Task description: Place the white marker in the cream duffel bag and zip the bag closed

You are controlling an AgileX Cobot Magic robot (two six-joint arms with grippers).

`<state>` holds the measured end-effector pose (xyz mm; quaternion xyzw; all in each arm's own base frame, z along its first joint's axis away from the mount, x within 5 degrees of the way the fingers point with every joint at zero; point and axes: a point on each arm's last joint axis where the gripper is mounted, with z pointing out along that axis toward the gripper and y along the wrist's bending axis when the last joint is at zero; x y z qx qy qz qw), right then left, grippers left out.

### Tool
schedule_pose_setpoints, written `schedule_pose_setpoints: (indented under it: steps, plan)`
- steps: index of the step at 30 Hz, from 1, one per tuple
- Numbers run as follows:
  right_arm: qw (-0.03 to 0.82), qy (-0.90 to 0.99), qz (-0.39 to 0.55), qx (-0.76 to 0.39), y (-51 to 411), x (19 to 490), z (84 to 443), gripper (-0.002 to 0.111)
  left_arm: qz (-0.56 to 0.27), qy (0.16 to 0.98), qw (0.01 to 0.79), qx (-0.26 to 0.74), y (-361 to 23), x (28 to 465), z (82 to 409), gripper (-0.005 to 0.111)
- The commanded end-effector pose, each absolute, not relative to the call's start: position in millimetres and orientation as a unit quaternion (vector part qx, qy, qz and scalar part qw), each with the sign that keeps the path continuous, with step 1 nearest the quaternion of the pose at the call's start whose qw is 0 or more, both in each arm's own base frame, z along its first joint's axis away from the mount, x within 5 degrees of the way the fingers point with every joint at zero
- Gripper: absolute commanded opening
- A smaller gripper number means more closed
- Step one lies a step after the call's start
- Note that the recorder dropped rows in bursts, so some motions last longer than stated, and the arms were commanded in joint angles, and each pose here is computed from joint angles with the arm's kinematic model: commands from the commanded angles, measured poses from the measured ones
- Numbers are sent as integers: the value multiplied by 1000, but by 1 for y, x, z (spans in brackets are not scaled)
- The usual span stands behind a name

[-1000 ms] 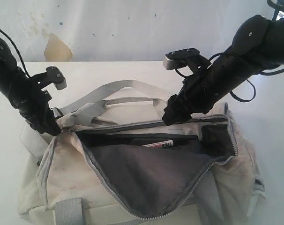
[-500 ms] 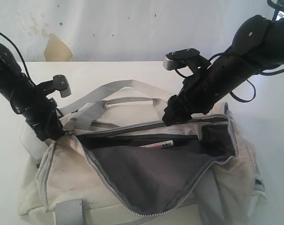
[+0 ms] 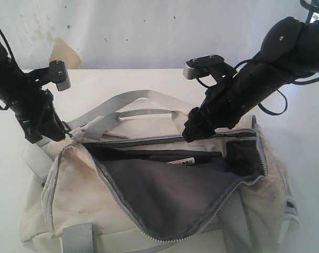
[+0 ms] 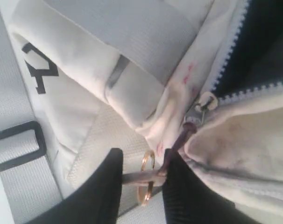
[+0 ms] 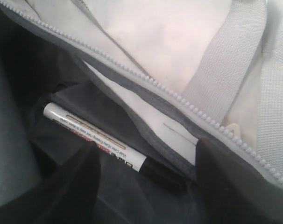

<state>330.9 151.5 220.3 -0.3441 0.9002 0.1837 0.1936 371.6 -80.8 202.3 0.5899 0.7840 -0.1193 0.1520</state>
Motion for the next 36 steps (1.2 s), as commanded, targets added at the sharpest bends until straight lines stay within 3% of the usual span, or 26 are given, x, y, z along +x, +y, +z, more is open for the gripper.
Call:
schedule_pose_setpoints:
  steps: [1, 5, 9, 11, 13, 14, 16, 18, 21, 28, 36]
  plan:
    - [196, 904, 188, -329, 151, 331, 224, 55, -175, 792, 198, 551, -92, 366, 224, 0]
    - [196, 907, 190, -320, 151, 331, 224, 55, -248, 812, 221, 480, -102, 366, 234, 0]
    - [196, 907, 190, -320, 151, 331, 224, 55, -279, 775, 272, 497, -110, 368, 241, 1]
    - [195, 907, 190, -321, 151, 331, 224, 55, -278, 773, 269, 503, -111, 369, 237, 15]
    - [196, 907, 190, -320, 151, 331, 224, 55, -281, 778, 257, 500, -111, 371, 227, 43]
    - [196, 907, 190, -320, 151, 331, 224, 55, -296, 786, 244, 485, -112, 373, 220, 62]
    - [196, 907, 190, -320, 151, 331, 224, 55, -326, 785, 233, 473, -116, 373, 214, 80]
    - [196, 907, 190, -320, 151, 331, 224, 55, -345, 783, 225, 466, -118, 373, 208, 87]
    - [196, 907, 190, -320, 151, 331, 224, 55, -341, 788, 220, 463, -117, 374, 205, 84]
    - [201, 908, 235, -283, 158, 331, 228, 55, -331, 834, 230, 376, -94, 377, 226, 54]
    - [205, 895, 342, -199, 177, 329, 238, 55, -284, 928, 182, 158, -34, 377, 240, 54]
